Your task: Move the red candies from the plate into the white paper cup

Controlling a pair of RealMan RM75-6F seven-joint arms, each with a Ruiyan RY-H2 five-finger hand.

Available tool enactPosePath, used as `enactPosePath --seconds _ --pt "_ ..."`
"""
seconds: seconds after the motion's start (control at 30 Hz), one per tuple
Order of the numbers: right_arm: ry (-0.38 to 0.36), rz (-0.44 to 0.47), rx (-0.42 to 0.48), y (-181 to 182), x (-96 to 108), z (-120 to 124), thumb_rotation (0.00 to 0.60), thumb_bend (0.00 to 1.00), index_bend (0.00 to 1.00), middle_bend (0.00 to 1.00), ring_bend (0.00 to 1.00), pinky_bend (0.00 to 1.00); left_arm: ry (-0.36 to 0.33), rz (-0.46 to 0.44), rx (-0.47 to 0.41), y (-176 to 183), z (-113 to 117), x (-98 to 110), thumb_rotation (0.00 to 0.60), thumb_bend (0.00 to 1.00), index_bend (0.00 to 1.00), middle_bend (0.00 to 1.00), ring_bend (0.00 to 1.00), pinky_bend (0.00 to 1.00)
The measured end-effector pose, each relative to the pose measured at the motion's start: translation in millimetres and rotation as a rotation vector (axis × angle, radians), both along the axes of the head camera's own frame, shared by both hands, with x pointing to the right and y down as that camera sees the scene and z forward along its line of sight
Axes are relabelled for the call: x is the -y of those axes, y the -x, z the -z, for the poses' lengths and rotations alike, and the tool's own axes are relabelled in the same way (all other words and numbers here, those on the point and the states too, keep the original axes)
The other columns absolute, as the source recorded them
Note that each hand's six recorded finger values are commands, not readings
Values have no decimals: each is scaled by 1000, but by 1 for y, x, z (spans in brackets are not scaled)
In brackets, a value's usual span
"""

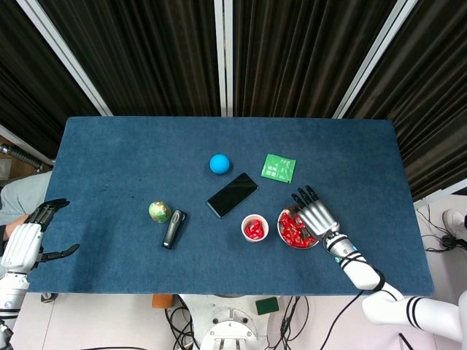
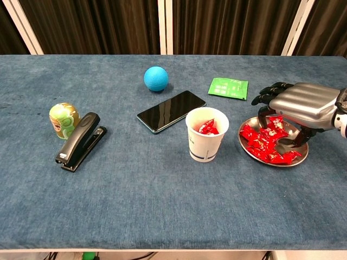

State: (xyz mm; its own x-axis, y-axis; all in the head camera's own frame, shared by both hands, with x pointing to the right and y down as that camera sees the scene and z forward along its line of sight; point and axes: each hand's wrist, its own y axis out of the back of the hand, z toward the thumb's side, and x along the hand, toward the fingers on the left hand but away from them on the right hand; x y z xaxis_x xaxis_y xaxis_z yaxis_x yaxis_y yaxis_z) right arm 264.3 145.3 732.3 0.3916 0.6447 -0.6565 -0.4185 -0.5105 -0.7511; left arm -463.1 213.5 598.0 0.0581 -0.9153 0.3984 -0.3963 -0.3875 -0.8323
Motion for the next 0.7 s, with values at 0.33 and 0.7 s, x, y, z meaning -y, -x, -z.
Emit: enactPosePath --seconds 0.33,0.7 --pt "-2 5 -5 0 -2 -3 600 344 439 74 0 0 3 2 0 1 -2 0 600 95 186 155 125 249" --pt "-16 3 6 2 0 -3 600 391 526 81 0 0 5 4 -1 2 -2 -1 600 95 186 155 125 249"
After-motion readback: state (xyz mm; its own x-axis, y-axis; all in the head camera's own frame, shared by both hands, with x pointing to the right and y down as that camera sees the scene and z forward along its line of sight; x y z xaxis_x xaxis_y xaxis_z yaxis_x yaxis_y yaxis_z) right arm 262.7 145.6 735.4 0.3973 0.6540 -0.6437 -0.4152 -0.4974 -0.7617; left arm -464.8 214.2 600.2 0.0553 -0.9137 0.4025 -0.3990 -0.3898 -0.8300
